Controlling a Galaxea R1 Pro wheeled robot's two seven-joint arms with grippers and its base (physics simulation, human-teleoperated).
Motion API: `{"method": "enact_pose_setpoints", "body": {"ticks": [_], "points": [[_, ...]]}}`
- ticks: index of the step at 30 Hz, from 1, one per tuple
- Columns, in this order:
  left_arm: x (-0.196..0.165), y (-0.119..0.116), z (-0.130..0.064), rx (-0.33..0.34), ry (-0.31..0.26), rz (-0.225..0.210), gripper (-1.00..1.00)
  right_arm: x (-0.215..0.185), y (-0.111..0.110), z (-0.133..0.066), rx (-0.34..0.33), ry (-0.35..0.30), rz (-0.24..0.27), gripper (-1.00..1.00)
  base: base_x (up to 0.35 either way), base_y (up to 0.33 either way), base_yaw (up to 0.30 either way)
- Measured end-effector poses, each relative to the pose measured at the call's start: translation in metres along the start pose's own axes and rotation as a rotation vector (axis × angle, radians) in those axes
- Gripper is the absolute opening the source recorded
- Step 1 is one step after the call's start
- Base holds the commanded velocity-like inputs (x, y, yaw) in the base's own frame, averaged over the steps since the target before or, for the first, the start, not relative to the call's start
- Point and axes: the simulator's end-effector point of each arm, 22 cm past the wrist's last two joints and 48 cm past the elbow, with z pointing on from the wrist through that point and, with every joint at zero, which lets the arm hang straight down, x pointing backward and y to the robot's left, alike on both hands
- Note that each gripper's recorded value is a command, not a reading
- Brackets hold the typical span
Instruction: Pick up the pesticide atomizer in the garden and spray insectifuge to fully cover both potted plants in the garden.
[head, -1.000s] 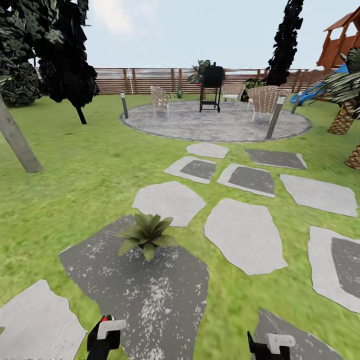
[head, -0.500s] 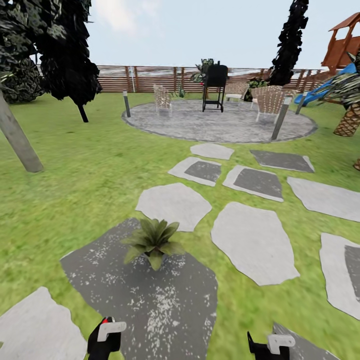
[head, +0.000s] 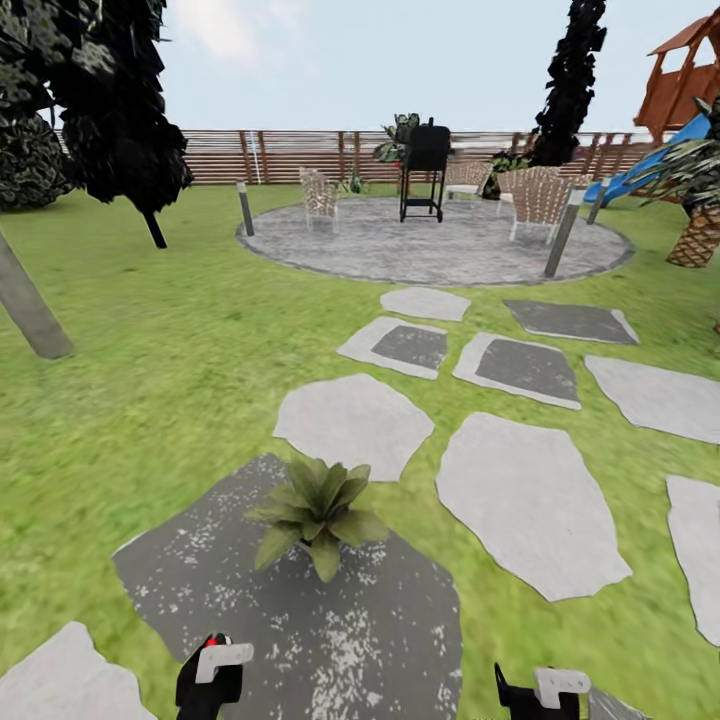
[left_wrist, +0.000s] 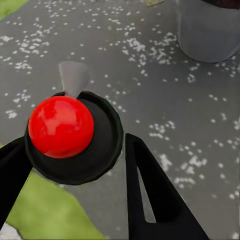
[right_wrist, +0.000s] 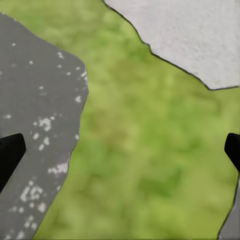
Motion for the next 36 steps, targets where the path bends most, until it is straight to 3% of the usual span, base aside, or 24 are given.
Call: {"method": "enact_pose_setpoints", "body": {"ticks": [16,18,19,23,26,29,31,32,34,35,36], "points": [[-0.001,-0.001,0.0,0.004,-0.004,0.003,-1.0,-0.001,0.0,0.0,0.001,-0.001,0.001,1.0,0.009,0.083,-0.053],[-0.002,-0.029,0.001,0.137,0.003,0.124,-1.0,-0.004,0.012,0.001,-0.054,-0.01,-0.069,1.0,0.0,0.0,0.0],[-0.002,-0.035,0.001,0.167,0.006,0.152,-1.0,-0.005,0.015,0.001,-0.07,-0.012,-0.093,1.0,0.0,0.0,0.0],[-0.015,-0.077,0.004,0.392,0.005,0.325,-1.0,-0.026,0.053,0.004,-0.241,-0.082,-0.341,1.0,0.0,0.0,0.0],[-0.025,-0.098,0.005,0.527,0.012,0.413,-1.0,-0.04,0.083,0.003,-0.365,-0.125,-0.482,1.0,0.0,0.0,0.0],[-0.022,-0.106,0.001,0.645,0.077,0.485,-1.0,-0.037,0.12,-0.005,-0.545,-0.105,-0.614,1.0,0.0,0.0,0.0],[-0.017,-0.109,-0.003,0.703,0.118,0.513,-1.0,-0.035,0.137,-0.012,-0.651,-0.07,-0.669,1.0,0.0,0.0,0.0],[-0.016,-0.114,-0.008,0.764,0.142,0.559,-1.0,-0.043,0.155,-0.019,-0.75,-0.055,-0.708,1.0,0.0,0.0,0.0],[-0.013,-0.118,-0.013,0.825,0.163,0.627,-1.0,-0.051,0.167,-0.026,-0.823,-0.053,-0.731,1.0,0.0,0.0,0.0],[-0.011,-0.121,-0.02,0.903,0.222,0.733,-1.0,-0.061,0.181,-0.033,-0.887,-0.06,-0.746,1.0,0.0,0.0,0.0],[-0.011,-0.12,-0.02,0.91,0.234,0.751,-1.0,-0.062,0.183,-0.034,-0.895,-0.062,-0.749,1.0,0.0,0.0,0.0]]}}
